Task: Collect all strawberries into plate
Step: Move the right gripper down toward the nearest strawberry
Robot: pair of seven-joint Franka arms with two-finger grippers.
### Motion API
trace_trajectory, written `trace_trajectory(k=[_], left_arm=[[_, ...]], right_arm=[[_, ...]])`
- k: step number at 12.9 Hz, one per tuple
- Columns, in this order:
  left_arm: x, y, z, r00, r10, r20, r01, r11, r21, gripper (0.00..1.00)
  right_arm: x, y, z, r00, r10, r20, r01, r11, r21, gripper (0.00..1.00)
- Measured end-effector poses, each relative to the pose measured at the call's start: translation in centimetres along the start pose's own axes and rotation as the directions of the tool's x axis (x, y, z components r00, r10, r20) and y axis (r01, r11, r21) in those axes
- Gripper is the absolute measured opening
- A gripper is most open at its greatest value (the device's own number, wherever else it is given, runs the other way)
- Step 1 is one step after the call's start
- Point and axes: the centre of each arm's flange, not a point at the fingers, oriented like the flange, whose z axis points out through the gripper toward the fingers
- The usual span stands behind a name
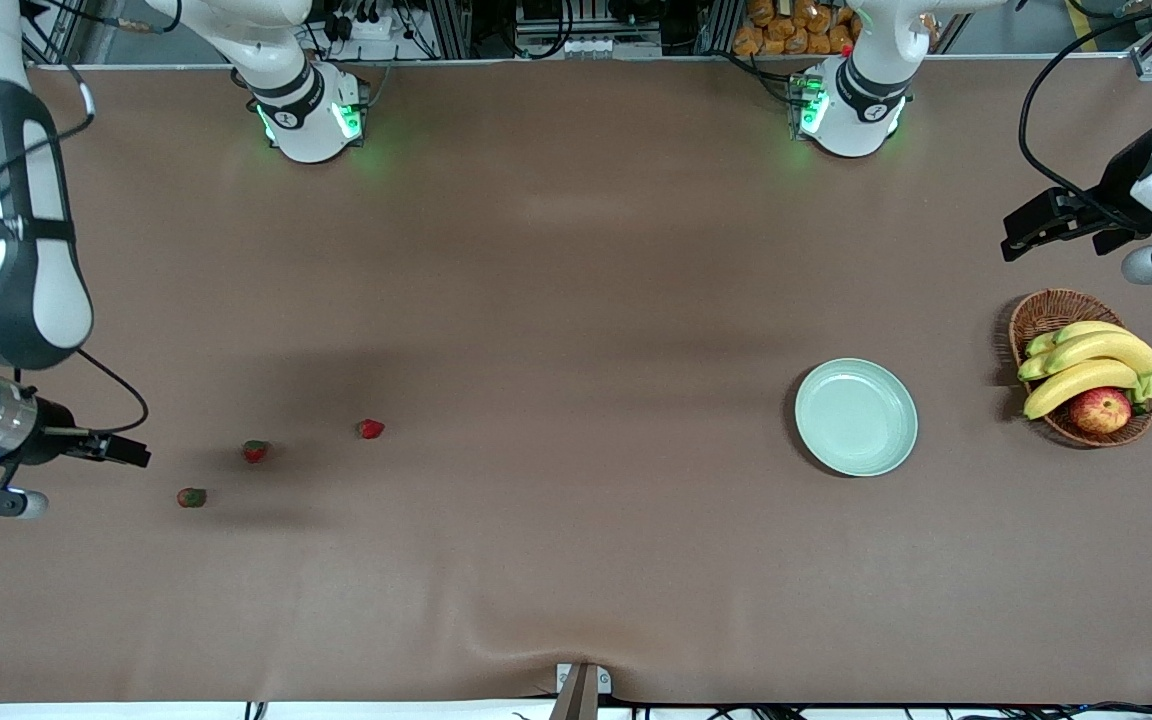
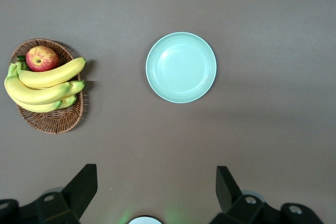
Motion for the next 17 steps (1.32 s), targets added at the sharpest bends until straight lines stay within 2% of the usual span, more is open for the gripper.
trace_trajectory(k=[4, 9, 11, 12, 13, 16, 17], left_arm=[[0.0, 0.0, 0.2, 1.000, -0.001, 0.003, 0.001, 1.000, 0.000, 1.00], [0.6, 0.1, 0.9, 1.000, -0.001, 0.008, 0.001, 1.000, 0.000, 1.00], [1.4, 0.3, 1.6, 1.000, 0.002, 0.003, -0.002, 1.000, -0.003, 1.00], [1.9, 0.5, 2.1, 1.000, 0.004, -0.001, -0.004, 1.000, -0.005, 1.00], [2.3, 0.7, 2.7, 1.000, 0.008, -0.002, -0.008, 1.000, -0.007, 1.00], [3.3, 1.6, 4.2, 1.000, 0.021, 0.011, -0.021, 1.000, -0.009, 1.00], [3.5, 1.8, 4.6, 1.000, 0.025, 0.016, -0.025, 1.000, -0.009, 1.00]], right_arm=[[1.1, 0.2, 6.3, 1.000, -0.001, -0.011, 0.001, 1.000, 0.002, 1.00], [1.8, 0.4, 11.6, 0.996, -0.061, -0.060, 0.061, 0.998, 0.000, 0.99], [1.9, 0.4, 13.2, 0.995, -0.068, -0.070, 0.068, 0.998, 0.000, 0.94], [1.9, 0.4, 13.8, 0.994, -0.082, -0.066, 0.082, 0.997, -0.001, 0.88], [1.8, 0.5, 14.3, 0.993, -0.095, -0.062, 0.095, 0.995, -0.002, 0.88], [1.7, 1.1, 15.6, 0.993, -0.106, -0.055, 0.106, 0.994, -0.002, 0.78], [1.6, 1.3, 16.2, 0.993, -0.106, -0.052, 0.106, 0.994, -0.002, 0.78]])
